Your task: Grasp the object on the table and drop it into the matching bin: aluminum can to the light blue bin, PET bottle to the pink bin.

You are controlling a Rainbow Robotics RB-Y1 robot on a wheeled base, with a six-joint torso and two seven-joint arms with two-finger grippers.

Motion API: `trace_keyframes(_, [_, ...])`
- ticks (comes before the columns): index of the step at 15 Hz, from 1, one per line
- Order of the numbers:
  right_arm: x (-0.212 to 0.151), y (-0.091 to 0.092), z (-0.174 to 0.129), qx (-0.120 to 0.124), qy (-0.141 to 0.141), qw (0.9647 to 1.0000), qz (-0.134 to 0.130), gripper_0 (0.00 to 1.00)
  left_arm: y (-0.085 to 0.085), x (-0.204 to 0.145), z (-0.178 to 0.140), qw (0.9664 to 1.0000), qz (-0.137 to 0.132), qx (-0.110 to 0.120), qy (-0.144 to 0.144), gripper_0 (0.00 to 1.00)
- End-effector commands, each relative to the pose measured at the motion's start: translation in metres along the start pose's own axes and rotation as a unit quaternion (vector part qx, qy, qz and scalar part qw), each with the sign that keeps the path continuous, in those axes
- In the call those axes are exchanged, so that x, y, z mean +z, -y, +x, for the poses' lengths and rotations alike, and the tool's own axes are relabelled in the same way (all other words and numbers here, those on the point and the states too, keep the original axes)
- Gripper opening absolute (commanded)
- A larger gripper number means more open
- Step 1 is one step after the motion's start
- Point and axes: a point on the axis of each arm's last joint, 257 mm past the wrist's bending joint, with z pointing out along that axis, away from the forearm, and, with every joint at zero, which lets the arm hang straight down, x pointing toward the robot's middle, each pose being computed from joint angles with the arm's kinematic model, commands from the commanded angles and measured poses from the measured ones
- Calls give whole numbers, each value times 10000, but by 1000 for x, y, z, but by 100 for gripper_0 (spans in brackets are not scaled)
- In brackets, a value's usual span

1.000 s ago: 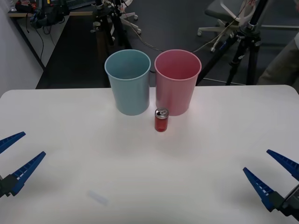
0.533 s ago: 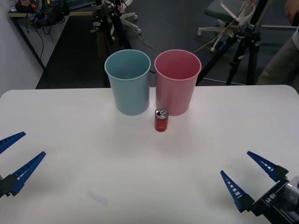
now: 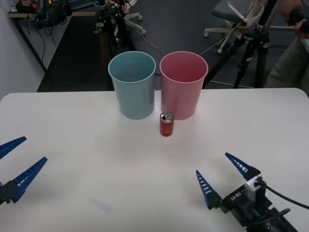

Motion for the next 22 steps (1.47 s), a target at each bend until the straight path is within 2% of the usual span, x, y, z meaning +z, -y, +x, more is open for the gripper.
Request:
trace_keyframes(1, [20, -18, 3, 40, -59, 10000, 58, 100, 0, 0, 0, 10000, 0, 0, 0, 100])
trace_keyframes(5, [52, -51, 15, 230, -151, 9996, -57, 100, 0, 0, 0, 10000, 0, 0, 0, 100])
trace_keyframes(9, [87, -63, 25, 203, -144, 9996, -148, 100, 0, 0, 0, 10000, 0, 0, 0, 100])
trace_keyframes(15, [114, -51, 30, -71, -381, 9992, 94, 100, 0, 0, 0, 10000, 0, 0, 0, 100])
trace_keyframes(22, [137, -48, 31, 95, -282, 9996, -7, 100, 0, 0, 0, 10000, 0, 0, 0, 100])
